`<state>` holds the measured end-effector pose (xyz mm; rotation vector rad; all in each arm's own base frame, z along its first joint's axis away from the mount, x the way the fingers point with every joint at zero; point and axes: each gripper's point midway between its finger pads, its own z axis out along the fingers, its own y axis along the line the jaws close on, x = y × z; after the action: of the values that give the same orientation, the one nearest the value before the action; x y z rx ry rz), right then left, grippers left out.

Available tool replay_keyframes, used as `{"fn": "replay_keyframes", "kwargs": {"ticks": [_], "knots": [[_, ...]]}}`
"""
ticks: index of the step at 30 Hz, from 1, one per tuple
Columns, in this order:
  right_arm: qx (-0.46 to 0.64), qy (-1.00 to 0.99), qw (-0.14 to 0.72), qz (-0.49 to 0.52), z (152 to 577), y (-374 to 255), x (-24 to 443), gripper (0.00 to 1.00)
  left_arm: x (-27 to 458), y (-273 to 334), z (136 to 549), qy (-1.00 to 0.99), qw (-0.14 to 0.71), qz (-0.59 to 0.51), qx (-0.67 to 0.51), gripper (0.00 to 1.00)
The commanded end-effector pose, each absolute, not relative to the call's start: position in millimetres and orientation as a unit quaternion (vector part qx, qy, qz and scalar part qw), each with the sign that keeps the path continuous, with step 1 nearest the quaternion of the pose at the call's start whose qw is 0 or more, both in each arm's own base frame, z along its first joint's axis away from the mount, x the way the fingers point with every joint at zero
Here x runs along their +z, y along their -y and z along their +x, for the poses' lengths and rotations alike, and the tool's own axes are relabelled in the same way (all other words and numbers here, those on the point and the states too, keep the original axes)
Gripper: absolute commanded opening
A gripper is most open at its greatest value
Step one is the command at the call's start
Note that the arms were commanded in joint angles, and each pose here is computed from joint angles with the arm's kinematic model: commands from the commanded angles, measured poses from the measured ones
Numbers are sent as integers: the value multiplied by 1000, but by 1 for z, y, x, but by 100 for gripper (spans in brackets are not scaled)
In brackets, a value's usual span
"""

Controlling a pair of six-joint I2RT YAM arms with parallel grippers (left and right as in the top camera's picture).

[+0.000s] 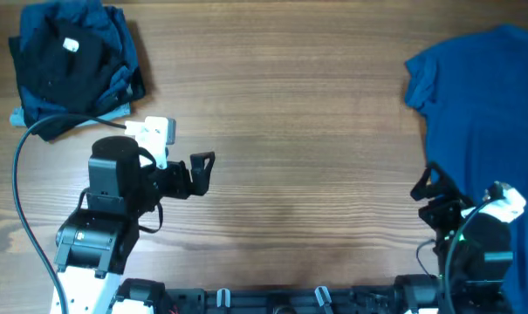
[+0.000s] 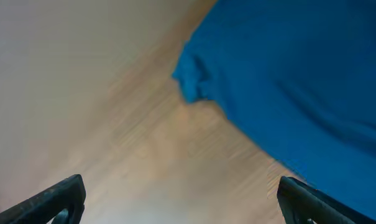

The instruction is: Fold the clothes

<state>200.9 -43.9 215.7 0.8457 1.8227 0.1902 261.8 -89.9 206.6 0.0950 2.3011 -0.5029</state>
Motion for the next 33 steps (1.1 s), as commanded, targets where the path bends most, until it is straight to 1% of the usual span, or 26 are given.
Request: {"fn": "replay_keyframes", "kwargs": {"ticks": [1, 8, 11, 14, 18, 33], "knots": [[78, -761, 565, 307, 209, 40, 204, 99, 206, 90, 262, -903, 382, 33, -196, 100], [78, -706, 683, 168, 242, 22, 187, 100, 206, 90, 262, -903, 382, 34, -195, 100], [77, -690, 703, 156, 244, 21, 180, 100, 206, 90, 262, -903, 382, 33, -195, 100], [58, -686, 717, 109, 246, 17, 183, 100, 206, 90, 262, -903, 382, 34, -196, 100], [35, -694, 710, 115, 245, 28, 177, 100, 206, 90, 262, -903, 382, 34, -195, 100], [36, -695, 709, 113, 245, 28, 177, 100, 206, 90, 262, -903, 382, 33, -195, 100]]}}
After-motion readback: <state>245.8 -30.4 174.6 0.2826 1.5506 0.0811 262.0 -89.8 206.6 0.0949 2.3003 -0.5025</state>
